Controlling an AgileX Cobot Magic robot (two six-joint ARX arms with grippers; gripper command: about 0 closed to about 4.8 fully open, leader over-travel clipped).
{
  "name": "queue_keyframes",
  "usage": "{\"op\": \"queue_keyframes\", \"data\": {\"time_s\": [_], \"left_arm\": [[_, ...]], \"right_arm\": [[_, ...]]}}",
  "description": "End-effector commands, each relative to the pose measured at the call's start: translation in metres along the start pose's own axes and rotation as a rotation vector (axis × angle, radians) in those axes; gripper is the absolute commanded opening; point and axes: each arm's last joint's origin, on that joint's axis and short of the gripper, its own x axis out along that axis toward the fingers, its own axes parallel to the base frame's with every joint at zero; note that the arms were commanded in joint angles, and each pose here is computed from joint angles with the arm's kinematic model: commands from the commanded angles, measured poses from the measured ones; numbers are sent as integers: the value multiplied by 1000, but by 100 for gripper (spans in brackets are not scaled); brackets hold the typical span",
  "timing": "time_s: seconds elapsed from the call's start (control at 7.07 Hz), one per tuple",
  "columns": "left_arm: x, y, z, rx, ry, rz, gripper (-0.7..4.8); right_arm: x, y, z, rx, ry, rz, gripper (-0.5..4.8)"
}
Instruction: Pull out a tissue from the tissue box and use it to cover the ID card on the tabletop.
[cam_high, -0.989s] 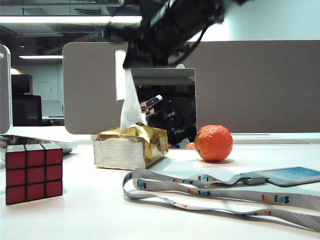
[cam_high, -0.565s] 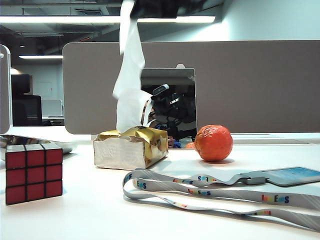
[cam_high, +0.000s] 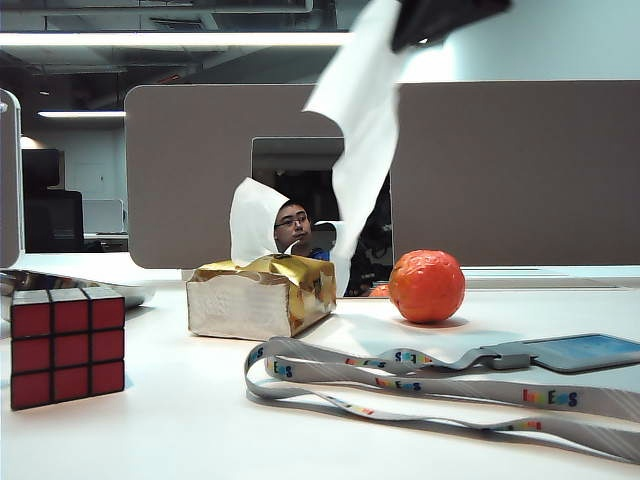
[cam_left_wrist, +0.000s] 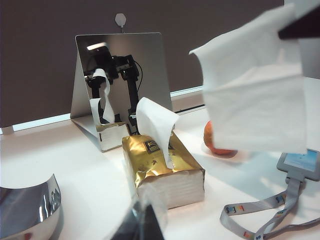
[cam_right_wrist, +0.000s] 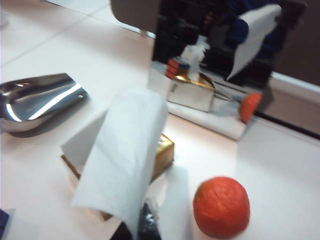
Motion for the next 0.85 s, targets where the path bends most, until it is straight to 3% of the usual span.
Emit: {"op": "queue_keyframes", "data": {"time_s": [0.14, 0.71, 0.85], "left_arm": [[0, 0, 2, 7, -15, -1, -6], [0, 0, 2, 7, -15, -1, -6], [0, 0, 2, 7, -15, -1, -6]], "right_arm": [[-13, -9, -41, 103, 5, -87, -5], [-15, -17, -87, 128, 72, -216, -5], [-11, -26, -112, 211, 106, -307, -5]]}}
